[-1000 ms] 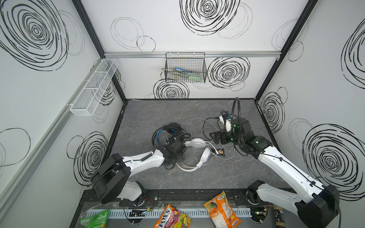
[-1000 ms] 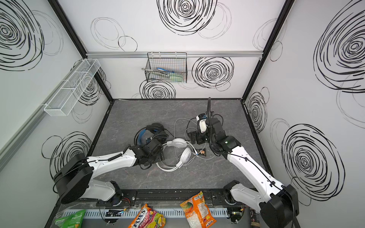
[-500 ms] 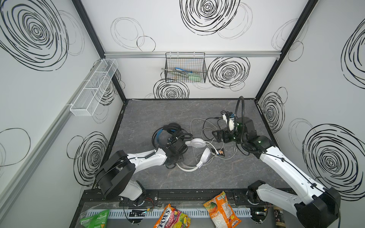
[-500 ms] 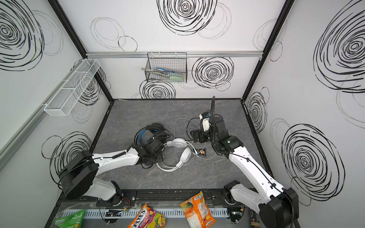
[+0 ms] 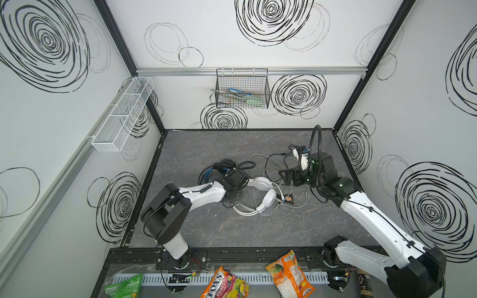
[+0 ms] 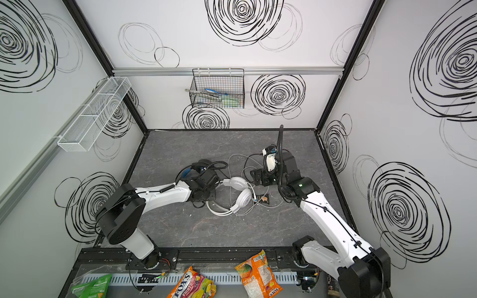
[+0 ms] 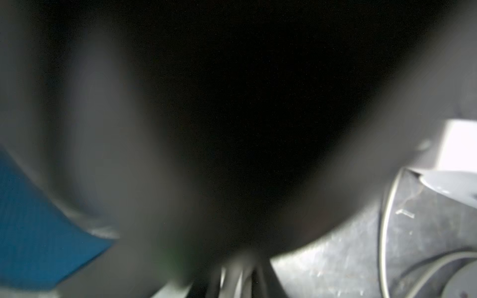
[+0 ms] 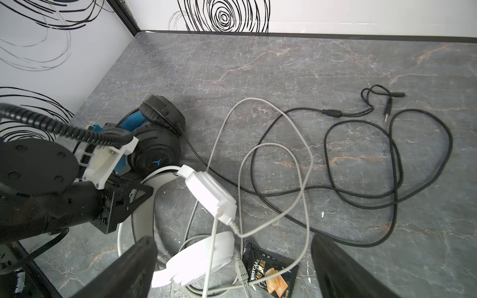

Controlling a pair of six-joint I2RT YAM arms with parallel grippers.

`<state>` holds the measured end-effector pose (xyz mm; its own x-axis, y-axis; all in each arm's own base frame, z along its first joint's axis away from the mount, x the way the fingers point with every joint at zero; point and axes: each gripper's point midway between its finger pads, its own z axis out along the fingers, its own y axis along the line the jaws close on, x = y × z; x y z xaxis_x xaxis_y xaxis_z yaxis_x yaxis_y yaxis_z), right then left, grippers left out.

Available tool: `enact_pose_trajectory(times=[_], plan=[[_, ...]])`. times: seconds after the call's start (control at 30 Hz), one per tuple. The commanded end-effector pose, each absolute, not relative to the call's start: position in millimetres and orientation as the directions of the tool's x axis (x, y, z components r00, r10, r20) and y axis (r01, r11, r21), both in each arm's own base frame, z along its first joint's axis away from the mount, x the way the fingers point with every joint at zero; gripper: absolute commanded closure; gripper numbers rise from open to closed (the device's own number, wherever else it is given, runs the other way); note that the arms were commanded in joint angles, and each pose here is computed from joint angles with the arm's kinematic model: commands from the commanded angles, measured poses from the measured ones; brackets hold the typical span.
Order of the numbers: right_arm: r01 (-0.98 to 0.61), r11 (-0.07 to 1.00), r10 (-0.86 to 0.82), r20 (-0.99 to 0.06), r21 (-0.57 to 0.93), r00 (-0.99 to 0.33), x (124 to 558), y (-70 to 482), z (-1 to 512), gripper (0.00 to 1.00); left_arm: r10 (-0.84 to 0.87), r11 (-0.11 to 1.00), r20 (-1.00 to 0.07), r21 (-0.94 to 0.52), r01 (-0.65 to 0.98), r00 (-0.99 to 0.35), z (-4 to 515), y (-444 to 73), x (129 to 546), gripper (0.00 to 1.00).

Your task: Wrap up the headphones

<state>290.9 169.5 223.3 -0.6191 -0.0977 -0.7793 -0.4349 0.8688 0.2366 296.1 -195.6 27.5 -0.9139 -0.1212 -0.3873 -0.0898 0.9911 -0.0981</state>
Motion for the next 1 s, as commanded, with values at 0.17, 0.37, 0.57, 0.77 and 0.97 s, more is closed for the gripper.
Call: enact_pose_trajectory(times=[0.17,0.37,0.57,0.77,0.97], plan=[[-0.443,0.871,-0.105,-0.801,0.212,-0.59,287.8,161.6,245.7,0.03,0.059,0.998,-0.484,0.032,0.05,-0.873,40.8,-191.6,357.8,0.91],[-0.441,0.871,-0.099,-0.803,0.216,-0.588,286.2,160.8,249.5,0.03,0.239,0.97,-0.499,0.155,0.186,-0.833,43.4,-202.9,380.0,0.98],[-0.448,0.869,-0.095,-0.818,0.209,-0.567,284.8,159.5,260.3,0.03,0.325,0.944,-0.511,0.129,0.303,-0.796,56.7,-223.2,370.1,0.99],[-0.448,0.87,-0.077,-0.84,0.206,-0.537,285.7,158.9,273.6,0.03,0.343,0.918,-0.544,0.022,0.395,-0.766,69.8,-241.1,347.7,0.89],[-0.453,0.869,-0.071,-0.854,0.201,-0.515,288.9,161.3,284.1,0.03,0.343,0.923,-0.521,0.029,0.385,-0.782,61.9,-236.7,343.4,0.81]])
